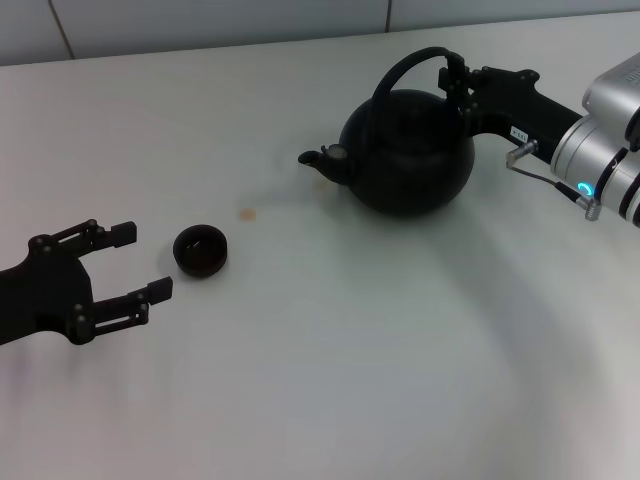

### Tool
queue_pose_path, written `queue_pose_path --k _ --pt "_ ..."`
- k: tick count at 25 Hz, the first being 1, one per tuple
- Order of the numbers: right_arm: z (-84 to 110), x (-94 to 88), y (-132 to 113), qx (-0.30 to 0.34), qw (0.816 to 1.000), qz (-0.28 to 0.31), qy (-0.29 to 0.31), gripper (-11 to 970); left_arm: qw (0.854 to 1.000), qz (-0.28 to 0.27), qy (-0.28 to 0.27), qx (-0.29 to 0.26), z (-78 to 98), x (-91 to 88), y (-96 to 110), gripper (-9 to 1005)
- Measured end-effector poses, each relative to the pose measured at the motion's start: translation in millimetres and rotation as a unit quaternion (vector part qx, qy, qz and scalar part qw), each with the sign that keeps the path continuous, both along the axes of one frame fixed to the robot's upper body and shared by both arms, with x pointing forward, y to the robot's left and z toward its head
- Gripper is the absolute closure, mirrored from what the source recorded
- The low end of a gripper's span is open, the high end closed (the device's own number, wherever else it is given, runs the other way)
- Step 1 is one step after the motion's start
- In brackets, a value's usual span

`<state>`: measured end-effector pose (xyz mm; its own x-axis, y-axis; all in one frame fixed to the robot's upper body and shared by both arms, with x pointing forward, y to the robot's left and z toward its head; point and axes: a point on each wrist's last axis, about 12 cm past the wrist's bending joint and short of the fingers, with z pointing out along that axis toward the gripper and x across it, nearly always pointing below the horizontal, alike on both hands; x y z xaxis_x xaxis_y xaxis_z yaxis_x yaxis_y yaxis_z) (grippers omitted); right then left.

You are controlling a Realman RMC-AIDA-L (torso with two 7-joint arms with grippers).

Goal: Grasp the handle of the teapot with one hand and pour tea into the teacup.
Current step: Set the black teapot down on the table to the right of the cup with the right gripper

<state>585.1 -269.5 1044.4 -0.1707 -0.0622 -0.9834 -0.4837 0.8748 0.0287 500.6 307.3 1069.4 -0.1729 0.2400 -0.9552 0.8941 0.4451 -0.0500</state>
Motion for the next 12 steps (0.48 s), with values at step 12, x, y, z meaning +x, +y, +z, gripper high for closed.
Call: queue_pose_path --k 12 --pt "2.2 -2.0 -0.7 0.014 1.0 0.004 -0.005 860 1.0 -0.001 0.001 -0.002 -0.2 -1.5 0.3 192"
